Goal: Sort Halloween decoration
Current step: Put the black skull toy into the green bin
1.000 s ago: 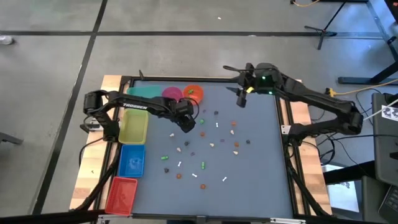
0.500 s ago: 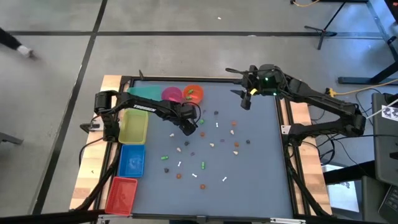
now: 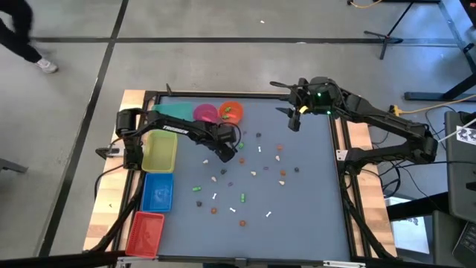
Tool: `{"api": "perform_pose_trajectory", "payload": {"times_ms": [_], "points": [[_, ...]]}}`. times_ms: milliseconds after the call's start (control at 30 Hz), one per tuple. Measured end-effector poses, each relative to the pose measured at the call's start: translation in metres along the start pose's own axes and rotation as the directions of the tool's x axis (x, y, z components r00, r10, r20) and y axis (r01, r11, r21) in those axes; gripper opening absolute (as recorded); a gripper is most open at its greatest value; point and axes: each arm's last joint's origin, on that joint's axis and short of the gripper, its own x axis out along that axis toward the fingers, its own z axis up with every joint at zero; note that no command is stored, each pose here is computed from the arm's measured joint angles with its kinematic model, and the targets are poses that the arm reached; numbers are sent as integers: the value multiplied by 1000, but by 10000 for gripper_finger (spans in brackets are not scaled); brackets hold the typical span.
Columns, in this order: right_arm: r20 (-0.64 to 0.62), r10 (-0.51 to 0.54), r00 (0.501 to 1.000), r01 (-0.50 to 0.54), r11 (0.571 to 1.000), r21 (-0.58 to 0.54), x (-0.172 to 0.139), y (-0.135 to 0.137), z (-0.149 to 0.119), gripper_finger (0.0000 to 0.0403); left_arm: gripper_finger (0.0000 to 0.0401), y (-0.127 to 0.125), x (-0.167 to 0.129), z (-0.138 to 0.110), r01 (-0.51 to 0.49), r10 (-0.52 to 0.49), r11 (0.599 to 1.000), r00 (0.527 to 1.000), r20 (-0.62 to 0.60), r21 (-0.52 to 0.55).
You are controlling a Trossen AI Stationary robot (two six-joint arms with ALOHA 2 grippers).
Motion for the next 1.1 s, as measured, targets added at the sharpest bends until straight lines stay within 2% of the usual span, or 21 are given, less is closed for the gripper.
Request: {"api": "perform_pose_trajectory", "payload": {"times_ms": [233,800,1100], "points": [[1,6,1000,-6,1000,0,0,0,0,168,152,1,2,0,-8,8,1000,1000,-8,-1],[1,6,1000,-6,1000,0,0,0,0,168,85,1,2,-1,-10,10,1000,1000,-18,3],[0,5,1000,-5,1000,0,0,0,0,168,80,1,2,-1,-11,11,1000,1000,-18,3]]}}
